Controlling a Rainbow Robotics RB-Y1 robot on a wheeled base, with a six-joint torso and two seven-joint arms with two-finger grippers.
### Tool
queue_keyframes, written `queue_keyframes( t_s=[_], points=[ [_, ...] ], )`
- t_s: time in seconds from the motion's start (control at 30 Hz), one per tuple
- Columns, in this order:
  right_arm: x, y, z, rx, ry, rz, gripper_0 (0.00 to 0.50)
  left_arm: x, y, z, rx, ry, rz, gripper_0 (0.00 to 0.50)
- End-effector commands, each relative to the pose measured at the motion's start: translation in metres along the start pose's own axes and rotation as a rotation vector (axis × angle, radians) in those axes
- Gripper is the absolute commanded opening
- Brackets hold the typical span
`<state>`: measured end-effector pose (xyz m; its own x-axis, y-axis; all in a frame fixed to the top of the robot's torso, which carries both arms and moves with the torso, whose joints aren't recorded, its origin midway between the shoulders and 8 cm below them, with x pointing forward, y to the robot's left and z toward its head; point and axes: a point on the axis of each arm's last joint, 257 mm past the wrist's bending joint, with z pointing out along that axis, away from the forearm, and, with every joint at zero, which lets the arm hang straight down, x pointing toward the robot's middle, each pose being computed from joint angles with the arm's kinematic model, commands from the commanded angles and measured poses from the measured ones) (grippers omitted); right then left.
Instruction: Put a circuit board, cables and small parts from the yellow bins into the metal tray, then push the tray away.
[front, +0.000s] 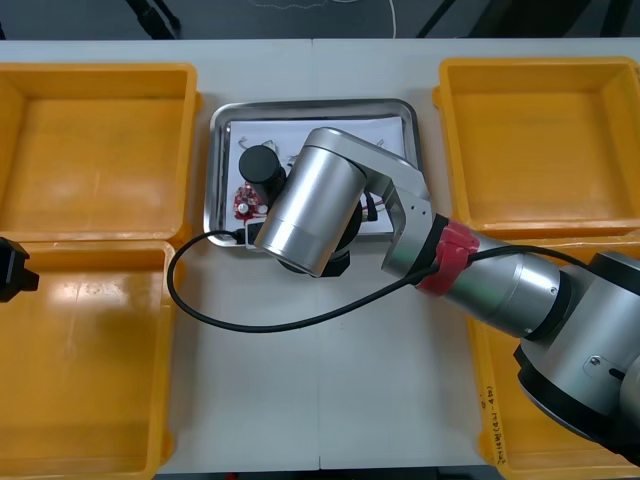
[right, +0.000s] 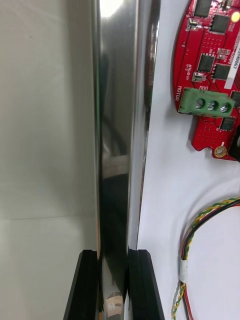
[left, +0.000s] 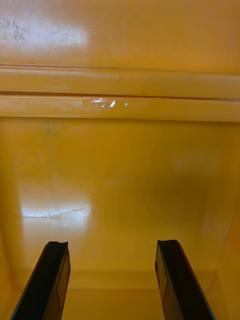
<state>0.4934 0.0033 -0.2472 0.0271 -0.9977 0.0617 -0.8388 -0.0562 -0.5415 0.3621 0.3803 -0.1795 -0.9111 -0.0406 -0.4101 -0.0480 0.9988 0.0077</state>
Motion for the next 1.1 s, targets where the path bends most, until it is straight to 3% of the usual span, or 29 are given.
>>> queue_keyframes(
  t_s=[0.03,1.1],
  points=[
    [-0.022,-0.037,-0.023,0.070,-0.040,-0.025,0.000,-0.001,0.015,-0.013,-0.043,-0.020,0.002,0.500],
    [-0.021,-0.098,-0.016,0.135,-0.046,0.004,0.000,-0.001,0.015,-0.013,-0.043,-0.020,0.002,0.500]
  ],
)
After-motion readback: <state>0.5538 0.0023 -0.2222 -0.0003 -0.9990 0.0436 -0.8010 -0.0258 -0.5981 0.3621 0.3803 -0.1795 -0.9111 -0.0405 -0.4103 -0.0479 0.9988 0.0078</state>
